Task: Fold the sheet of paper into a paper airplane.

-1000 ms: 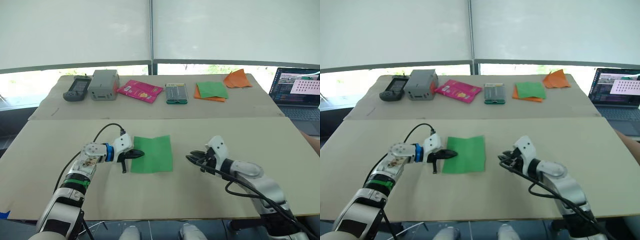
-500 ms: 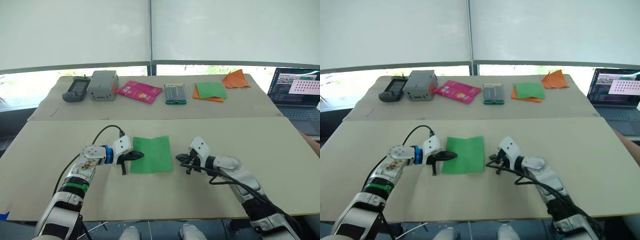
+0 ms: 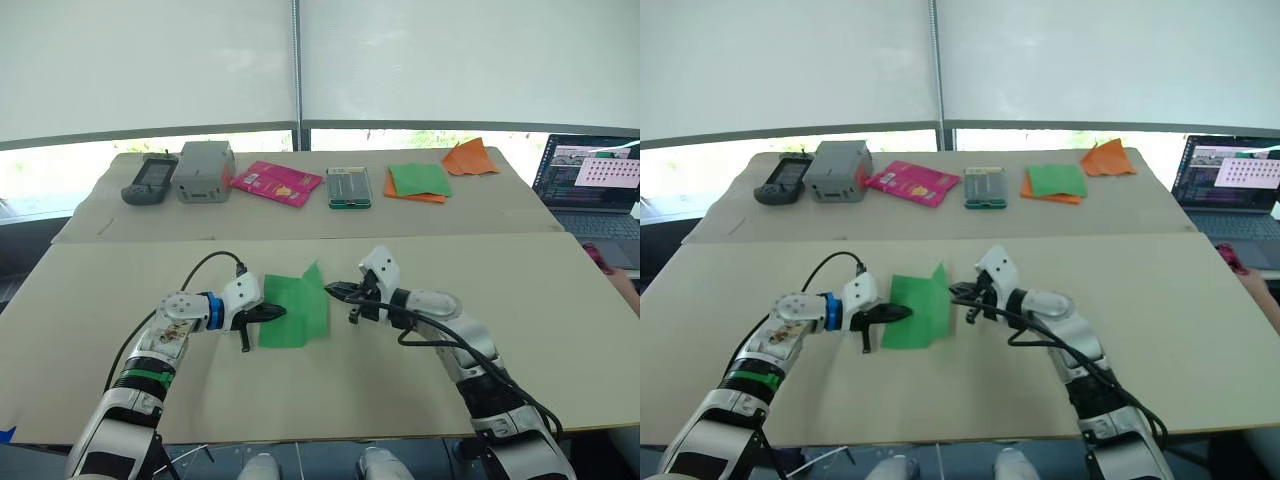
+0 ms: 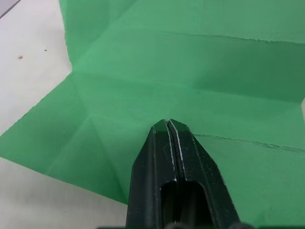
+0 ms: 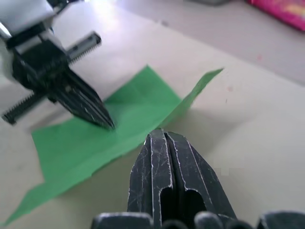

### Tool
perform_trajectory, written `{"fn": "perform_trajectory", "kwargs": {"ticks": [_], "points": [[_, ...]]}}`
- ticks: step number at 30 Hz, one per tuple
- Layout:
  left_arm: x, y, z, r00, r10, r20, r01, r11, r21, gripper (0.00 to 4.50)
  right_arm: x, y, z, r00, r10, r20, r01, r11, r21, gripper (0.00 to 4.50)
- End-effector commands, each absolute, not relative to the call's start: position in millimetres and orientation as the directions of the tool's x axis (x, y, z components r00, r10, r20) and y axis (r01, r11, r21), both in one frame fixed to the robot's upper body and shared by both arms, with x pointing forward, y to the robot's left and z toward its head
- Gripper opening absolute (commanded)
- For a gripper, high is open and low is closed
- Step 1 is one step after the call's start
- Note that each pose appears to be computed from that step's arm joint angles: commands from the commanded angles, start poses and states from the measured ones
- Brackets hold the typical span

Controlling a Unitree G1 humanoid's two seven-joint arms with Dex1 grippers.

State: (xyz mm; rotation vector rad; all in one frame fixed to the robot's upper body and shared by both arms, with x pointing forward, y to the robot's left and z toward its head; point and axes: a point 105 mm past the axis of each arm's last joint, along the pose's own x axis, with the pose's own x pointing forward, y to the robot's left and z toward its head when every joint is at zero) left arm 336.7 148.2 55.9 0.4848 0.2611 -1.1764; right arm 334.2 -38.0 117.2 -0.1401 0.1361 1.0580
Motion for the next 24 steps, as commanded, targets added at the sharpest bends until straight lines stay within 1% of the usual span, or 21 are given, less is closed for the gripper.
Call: {"fn": "perform_trajectory", "kwargs": {"ticks": [1,5,7,11,14,16,17,19,21,24], "points": [[325,155,33,0.328,-0.789,-0.519,0.944,0.286,0.162,0.00,324,-14,122,0.426,0.886,-0.185,-0.904,0.422,-0.064,0.02],[326,159,37,0.347,-0.785,-0.514,0.938,0.302,0.171,0.00,321,3,98,0.409,0.878,-0.249,-0.910,0.412,-0.043,0.02],[326,161,39,0.357,-0.781,-0.512,0.934,0.313,0.173,0.00,320,8,94,0.404,0.880,-0.250,-0.910,0.413,-0.017,0.02],[325,166,38,0.363,-0.771,-0.523,0.931,0.321,0.173,0.00,332,-6,120,0.484,0.867,-0.120,-0.871,0.490,0.034,0.02],[322,165,36,0.356,-0.772,-0.527,0.934,0.315,0.168,0.00,333,-28,145,0.503,0.863,-0.044,-0.863,0.504,0.029,0.02],[320,164,35,0.351,-0.773,-0.529,0.936,0.311,0.166,0.00,334,-39,155,0.517,0.856,-0.018,-0.855,0.517,0.040,0.02],[320,163,35,0.350,-0.775,-0.527,0.936,0.311,0.164,0.00,336,-47,155,0.529,0.848,-0.030,-0.847,0.530,0.037,0.02],[320,162,35,0.350,-0.776,-0.525,0.936,0.313,0.162,0.00,338,-59,143,0.542,0.833,-0.110,-0.839,0.544,-0.013,0.02],[320,162,35,0.350,-0.777,-0.524,0.936,0.313,0.162,0.00,339,-66,122,0.539,0.816,-0.212,-0.840,0.541,-0.054,0.02],[321,161,35,0.350,-0.778,-0.522,0.936,0.311,0.164,0.00,335,-64,94,0.503,0.806,-0.313,-0.857,0.511,-0.061,0.02]]}}
